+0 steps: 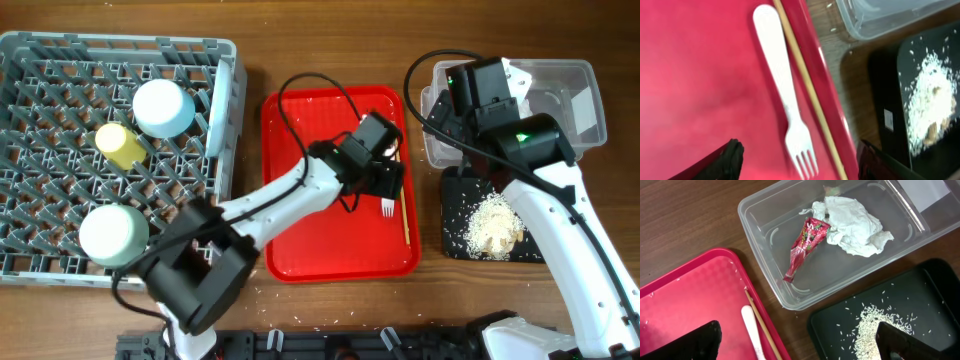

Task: Sort waste into correct bins and load items into the dishwasher rack
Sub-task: 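Lower the left gripper and close it on the white fork handle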

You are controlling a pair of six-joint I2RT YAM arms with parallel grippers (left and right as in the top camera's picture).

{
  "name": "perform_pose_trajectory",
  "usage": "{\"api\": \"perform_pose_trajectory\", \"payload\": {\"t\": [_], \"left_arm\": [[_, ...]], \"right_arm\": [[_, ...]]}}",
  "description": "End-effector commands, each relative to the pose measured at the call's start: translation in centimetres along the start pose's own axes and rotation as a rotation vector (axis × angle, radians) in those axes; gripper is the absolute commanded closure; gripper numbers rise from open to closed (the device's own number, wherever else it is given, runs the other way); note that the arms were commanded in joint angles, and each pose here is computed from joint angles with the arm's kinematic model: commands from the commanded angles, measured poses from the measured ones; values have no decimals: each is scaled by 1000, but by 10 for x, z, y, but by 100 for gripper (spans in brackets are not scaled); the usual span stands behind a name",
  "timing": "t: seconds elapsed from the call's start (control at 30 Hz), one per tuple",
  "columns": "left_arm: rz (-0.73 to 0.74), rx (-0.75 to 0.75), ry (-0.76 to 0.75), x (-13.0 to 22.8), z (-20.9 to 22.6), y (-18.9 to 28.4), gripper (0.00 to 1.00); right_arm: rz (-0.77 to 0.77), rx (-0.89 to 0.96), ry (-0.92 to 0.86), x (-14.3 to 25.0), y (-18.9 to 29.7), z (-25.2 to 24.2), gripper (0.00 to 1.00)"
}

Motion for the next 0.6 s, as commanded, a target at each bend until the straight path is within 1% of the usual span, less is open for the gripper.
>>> {"api": "perform_pose_trajectory", "payload": {"t": [0.0, 0.07, 0.13, 0.2, 0.43, 0.57], "left_arm": [[-64, 6, 2, -9, -14, -12, 27], [-86, 1, -11, -10, -18, -18, 27], [-95, -52, -16, -9, -13, -27, 28], [-85, -79, -13, -6, -7, -34, 28], [-47, -97, -6, 3, 0, -49, 29], [-36, -99, 33, 6, 1, -53, 35]], "right_arm": [[-10, -18, -20, -4, 4, 2, 0], [-10, -18, -20, -4, 4, 2, 0], [-10, -18, -20, -4, 4, 2, 0], [-10, -17, -20, -4, 4, 2, 0], [-10, -17, -20, -4, 4, 2, 0], [-10, -18, -20, -4, 4, 2, 0]]}}
Point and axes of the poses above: each gripper's point midway between its finger pads, its own y axis back along the fingers, its own z axis along the line the jaws close on, x = y × z, the point moved 5 cm from there along y, back along the fingers, and after that the axes turned 7 degrees about -y, right-handed, at the moved point
